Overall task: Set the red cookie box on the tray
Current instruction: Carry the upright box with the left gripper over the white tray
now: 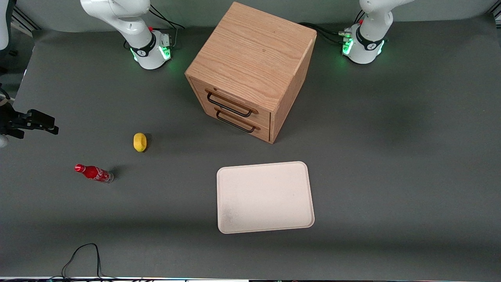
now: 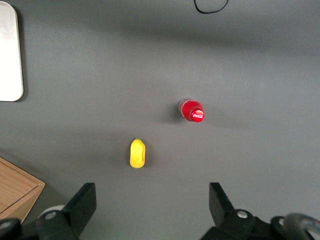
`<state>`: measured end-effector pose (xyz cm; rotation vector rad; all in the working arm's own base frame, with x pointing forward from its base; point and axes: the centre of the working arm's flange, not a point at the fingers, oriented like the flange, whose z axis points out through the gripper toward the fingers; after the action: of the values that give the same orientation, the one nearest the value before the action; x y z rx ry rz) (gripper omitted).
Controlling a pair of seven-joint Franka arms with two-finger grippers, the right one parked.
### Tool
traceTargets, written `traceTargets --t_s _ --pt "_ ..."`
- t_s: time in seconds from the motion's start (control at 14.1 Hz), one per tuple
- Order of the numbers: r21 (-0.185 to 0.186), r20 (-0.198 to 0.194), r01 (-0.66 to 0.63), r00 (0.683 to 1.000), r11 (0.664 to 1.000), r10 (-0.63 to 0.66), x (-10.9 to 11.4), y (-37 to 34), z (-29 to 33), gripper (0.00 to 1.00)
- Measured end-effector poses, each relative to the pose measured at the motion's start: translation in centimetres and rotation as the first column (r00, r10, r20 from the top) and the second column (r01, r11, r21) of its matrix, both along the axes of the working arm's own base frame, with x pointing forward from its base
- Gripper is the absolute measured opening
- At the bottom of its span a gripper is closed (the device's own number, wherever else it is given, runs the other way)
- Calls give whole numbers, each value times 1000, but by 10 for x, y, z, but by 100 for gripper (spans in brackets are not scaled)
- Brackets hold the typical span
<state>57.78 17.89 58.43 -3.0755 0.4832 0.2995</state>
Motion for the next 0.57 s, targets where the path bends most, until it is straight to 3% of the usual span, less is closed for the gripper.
traceTargets --t_s 0.21,0.36,0.57 --pt "30 -10 -139 990 990 139 34 -139 -11 4" --pt "29 -16 -245 969 969 246 47 -230 -32 4" --pt "9 10 -382 924 924 381 69 -319 -66 4"
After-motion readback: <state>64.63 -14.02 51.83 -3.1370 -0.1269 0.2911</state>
